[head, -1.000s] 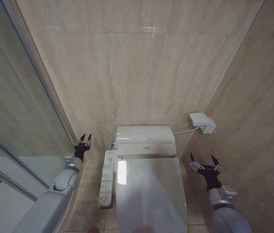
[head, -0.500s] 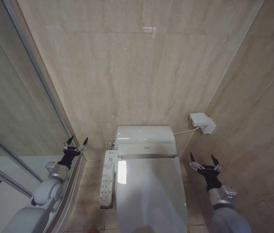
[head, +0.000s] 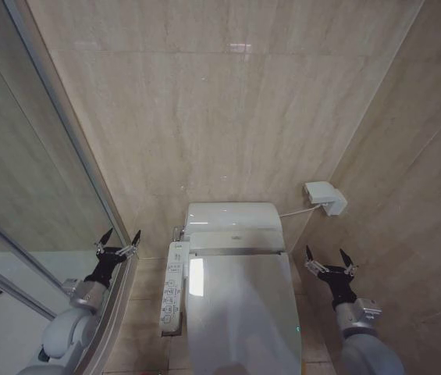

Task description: Open the toilet lid, clean the toilet bowl with a toilet brush, close the toilet lid, and flush.

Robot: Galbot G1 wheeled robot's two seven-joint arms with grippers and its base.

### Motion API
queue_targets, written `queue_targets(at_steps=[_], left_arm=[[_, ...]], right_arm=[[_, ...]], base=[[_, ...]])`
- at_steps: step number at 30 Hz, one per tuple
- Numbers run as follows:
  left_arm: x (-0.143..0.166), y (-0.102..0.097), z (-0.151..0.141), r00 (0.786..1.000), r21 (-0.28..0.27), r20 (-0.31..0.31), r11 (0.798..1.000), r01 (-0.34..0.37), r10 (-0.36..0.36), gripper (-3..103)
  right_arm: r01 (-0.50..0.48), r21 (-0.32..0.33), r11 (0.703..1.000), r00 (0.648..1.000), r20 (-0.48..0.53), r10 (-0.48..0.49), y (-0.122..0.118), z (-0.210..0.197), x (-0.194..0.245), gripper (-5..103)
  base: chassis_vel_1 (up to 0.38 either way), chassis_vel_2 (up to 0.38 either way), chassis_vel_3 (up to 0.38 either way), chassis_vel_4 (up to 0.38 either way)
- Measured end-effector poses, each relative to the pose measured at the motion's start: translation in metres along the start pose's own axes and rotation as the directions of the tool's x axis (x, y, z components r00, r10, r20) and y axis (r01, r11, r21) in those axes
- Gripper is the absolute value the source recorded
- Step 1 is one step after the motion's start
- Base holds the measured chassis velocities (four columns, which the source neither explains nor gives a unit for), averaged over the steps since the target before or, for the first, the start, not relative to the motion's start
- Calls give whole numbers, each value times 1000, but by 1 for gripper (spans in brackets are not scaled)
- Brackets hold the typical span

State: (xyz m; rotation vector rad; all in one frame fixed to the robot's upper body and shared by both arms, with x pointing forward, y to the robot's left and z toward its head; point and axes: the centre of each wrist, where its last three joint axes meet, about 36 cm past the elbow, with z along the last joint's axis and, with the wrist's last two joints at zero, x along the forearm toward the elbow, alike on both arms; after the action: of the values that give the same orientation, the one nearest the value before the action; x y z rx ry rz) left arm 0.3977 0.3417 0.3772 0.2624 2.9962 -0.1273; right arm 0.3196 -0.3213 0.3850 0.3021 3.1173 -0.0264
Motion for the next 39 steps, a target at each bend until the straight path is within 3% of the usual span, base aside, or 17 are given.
queue_targets(at_steps=[10,20,25,39], left_arm=[[33,-18,-6,998,34,-40,999,39,-38,100],[58,-22,-16,994,45,-88,997,71,-67,100],[68,-19,-27,988,-1,-124,996,90,-89,100],[82,-25,-37,993,-33,-84,997,77,-79,100]], right_arm=[[0,0,1000,1000,0,0,0,0,0,100],[0,0,1000,1000,0,0,0,0,0,100],[0,0,1000,1000,0,0,0,0,0,100],[0,0,1000,1000,0,0,0,0,0,100]], base=[[0,0,0,0],[0,0,0,0],[0,0,0,0],[0,0,0,0]])
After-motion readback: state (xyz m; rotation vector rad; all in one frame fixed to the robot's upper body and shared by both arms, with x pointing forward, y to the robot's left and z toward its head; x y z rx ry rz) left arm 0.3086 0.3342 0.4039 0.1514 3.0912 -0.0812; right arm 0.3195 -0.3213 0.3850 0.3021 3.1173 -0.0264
